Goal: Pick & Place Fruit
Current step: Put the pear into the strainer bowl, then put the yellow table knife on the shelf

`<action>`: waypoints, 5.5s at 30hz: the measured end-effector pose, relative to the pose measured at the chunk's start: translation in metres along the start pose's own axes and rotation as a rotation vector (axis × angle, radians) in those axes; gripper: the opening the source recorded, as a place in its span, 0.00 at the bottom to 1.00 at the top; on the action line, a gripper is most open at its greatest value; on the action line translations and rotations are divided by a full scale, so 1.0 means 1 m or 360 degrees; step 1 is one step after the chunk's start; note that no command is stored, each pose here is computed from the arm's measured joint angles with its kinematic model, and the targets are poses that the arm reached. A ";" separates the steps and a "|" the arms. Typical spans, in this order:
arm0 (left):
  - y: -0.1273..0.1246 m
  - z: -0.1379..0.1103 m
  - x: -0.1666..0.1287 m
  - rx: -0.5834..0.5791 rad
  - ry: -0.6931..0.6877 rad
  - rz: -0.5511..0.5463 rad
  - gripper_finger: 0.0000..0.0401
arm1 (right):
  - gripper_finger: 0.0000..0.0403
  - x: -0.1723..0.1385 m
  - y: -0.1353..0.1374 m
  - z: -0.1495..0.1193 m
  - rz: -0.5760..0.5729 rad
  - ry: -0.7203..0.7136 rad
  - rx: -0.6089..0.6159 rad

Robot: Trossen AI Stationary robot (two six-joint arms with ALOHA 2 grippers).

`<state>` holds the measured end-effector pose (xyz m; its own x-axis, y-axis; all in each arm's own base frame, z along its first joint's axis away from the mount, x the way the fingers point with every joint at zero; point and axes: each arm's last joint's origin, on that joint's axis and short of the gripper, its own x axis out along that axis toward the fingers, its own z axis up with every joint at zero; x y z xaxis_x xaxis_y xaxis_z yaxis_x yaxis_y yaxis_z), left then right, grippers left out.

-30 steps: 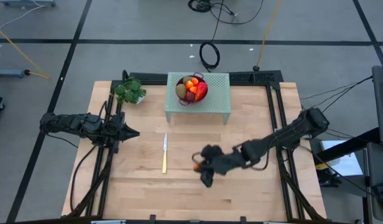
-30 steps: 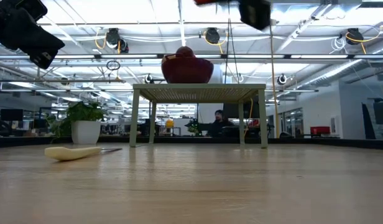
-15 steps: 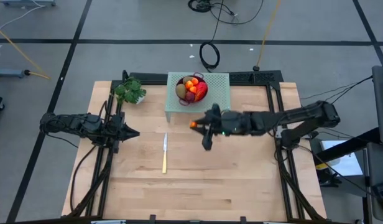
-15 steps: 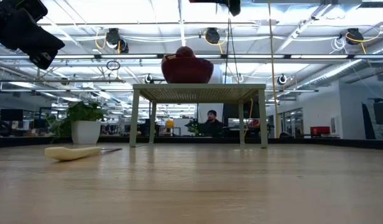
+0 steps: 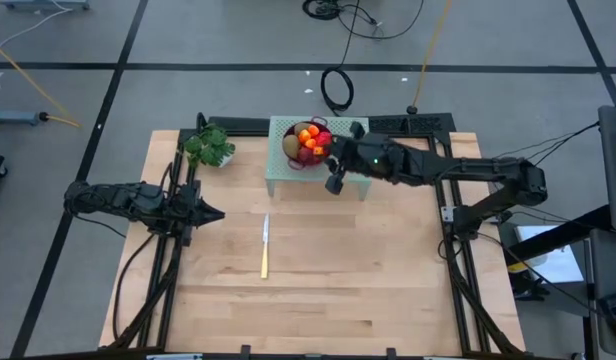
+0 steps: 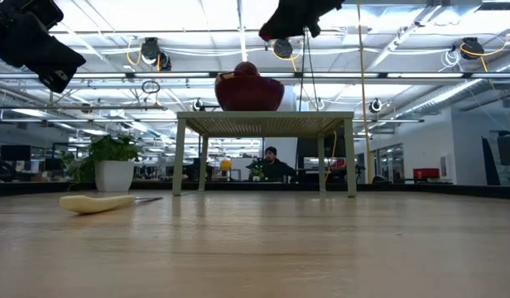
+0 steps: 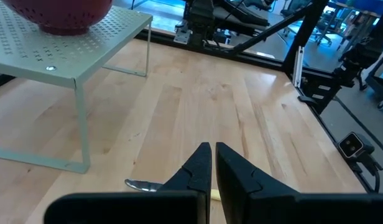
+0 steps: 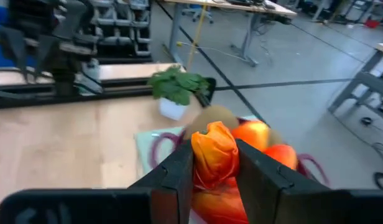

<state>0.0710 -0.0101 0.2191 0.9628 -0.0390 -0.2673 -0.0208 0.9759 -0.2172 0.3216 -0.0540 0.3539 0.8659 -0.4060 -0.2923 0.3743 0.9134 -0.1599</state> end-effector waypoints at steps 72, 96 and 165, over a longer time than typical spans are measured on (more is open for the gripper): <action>0.001 0.000 0.000 -0.0003 -0.0015 0.0054 0.05 | 0.38 0.035 -0.028 -0.031 0.0100 0.0258 -0.0211; 0.001 0.001 0.000 -0.0245 -0.0035 0.0045 0.05 | 0.27 -0.029 -0.011 0.002 0.0100 0.0099 -0.0069; -0.157 0.102 0.165 -0.1036 0.0579 0.0668 0.00 | 0.00 -0.229 -0.031 -0.135 0.0884 -0.0447 0.0339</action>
<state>0.2602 -0.1479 0.3046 0.6966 0.1230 -0.7068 -0.6143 0.6112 -0.4991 0.0669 0.0072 0.2990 0.9921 0.1244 -0.0155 -0.1210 0.9824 0.1425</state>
